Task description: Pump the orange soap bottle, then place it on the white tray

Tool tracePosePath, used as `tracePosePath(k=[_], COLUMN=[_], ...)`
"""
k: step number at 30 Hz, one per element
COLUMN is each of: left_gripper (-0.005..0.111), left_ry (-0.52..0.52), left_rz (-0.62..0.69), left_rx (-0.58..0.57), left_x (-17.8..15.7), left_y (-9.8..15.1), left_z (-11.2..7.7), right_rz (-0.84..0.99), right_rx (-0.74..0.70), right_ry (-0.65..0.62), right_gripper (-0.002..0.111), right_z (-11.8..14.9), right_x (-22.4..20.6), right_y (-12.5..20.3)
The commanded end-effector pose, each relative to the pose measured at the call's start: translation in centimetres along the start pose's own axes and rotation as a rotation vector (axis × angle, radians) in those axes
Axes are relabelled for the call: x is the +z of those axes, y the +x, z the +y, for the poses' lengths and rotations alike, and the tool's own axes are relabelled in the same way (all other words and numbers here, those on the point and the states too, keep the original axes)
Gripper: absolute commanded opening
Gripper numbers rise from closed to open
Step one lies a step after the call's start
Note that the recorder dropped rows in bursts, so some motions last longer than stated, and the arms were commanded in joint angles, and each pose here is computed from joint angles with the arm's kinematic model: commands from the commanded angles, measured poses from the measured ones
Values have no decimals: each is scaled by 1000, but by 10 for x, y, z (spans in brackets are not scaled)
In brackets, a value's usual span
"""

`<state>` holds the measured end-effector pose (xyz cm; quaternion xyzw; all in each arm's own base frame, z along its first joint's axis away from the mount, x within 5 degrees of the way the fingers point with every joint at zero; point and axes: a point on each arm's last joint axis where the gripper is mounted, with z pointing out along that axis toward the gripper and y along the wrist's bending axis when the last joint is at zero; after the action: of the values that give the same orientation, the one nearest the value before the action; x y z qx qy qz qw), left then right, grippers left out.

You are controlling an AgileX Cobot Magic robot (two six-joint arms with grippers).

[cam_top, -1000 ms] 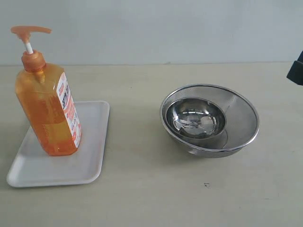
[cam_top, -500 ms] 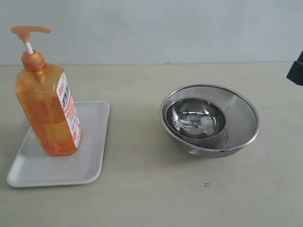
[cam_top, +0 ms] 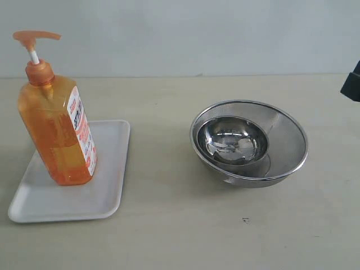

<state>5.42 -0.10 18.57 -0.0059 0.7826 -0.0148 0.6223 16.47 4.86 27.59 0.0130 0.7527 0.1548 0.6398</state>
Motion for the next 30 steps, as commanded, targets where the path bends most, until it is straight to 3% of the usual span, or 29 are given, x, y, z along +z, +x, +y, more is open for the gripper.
tracePosePath(k=[1,8,12,18,30], left_gripper=[33,33,33,33,33], left_ry=[-4,-4,-4,-4,-4], left_rz=[2,0,0,0,0], left_rx=[5,6,6,6,6], left_x=[0,0,0,0,0], left_y=[1,1,1,1,1], left_z=[0,0,0,0,0], right_rz=[-17,-73,-274,-433,-324], right_rx=[-6,-92,-30,-33,-66], right_ry=[2,-57,110,232,243], right_gripper=[0,0,0,0,0], right_z=[0,-3,-34,-47,-47], right_x=[-1,-45,-90,-113,-110], right_y=[-2,-4,29,55,64])
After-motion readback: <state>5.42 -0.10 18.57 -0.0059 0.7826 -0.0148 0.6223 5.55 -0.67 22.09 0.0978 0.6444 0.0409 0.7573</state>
